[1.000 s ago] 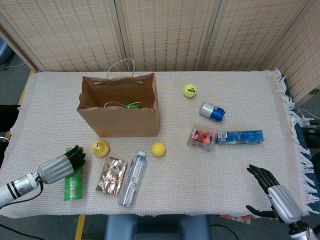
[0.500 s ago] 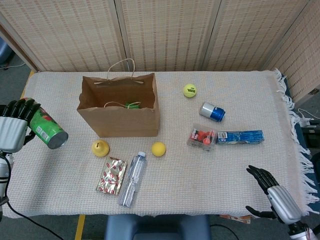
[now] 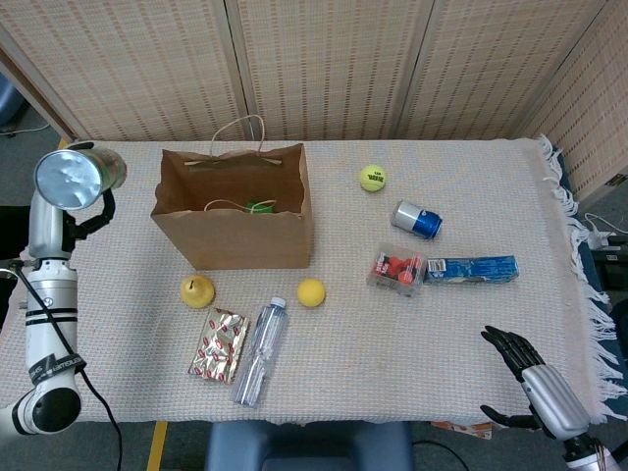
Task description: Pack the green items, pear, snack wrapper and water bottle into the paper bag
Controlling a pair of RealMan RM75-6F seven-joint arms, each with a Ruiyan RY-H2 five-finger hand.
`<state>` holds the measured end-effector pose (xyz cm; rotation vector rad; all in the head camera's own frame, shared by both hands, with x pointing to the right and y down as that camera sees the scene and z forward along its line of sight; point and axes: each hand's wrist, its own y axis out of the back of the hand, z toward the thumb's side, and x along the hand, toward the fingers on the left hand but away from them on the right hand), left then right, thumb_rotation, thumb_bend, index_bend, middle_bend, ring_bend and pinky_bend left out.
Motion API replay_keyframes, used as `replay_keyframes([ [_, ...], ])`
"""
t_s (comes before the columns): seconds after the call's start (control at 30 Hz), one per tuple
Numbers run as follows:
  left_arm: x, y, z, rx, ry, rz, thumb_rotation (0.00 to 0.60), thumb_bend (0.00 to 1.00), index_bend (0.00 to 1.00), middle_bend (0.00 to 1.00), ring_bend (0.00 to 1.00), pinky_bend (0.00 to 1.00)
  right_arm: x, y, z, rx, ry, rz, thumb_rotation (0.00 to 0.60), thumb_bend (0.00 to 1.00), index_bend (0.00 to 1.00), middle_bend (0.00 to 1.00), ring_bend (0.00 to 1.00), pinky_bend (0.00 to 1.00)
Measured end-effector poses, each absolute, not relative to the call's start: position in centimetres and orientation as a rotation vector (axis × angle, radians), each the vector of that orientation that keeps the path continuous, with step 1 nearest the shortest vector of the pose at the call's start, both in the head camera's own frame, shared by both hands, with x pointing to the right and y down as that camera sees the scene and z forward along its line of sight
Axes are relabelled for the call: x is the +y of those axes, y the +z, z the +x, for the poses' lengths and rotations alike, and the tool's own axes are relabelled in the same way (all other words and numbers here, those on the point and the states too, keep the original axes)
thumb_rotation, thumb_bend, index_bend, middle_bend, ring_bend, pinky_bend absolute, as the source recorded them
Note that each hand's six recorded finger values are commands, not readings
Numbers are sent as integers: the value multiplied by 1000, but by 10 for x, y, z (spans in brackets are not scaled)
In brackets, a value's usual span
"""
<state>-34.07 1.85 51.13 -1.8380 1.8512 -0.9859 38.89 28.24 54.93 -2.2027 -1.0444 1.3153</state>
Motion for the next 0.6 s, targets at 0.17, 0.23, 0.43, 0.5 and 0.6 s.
replay_keyframes([
  [0.17,7,517,-286,1764,-959,-1936,600,655,710,681,598,756,282,550,389,-1042,1320,-2211,600,76,0,0,0,0],
  [0.23,6,524,-267,1726,-963,-1964,600,654,709,678,597,753,283,550,389,-1043,1321,-2217,600,76,0,0,0,0],
  [0.43,0,554,-228,1637,-1015,-2004,600,640,685,641,566,730,282,549,390,-1057,1326,-2235,600,76,0,0,0,0],
  [0.5,-1,566,-218,1591,-1046,-2001,600,585,584,524,463,642,282,548,390,-1057,1326,-2241,600,76,0,0,0,0],
  [0.6,1,585,-205,1483,-1108,-2018,600,428,223,120,110,297,282,548,390,-1052,1325,-2243,600,75,0,0,0,0],
])
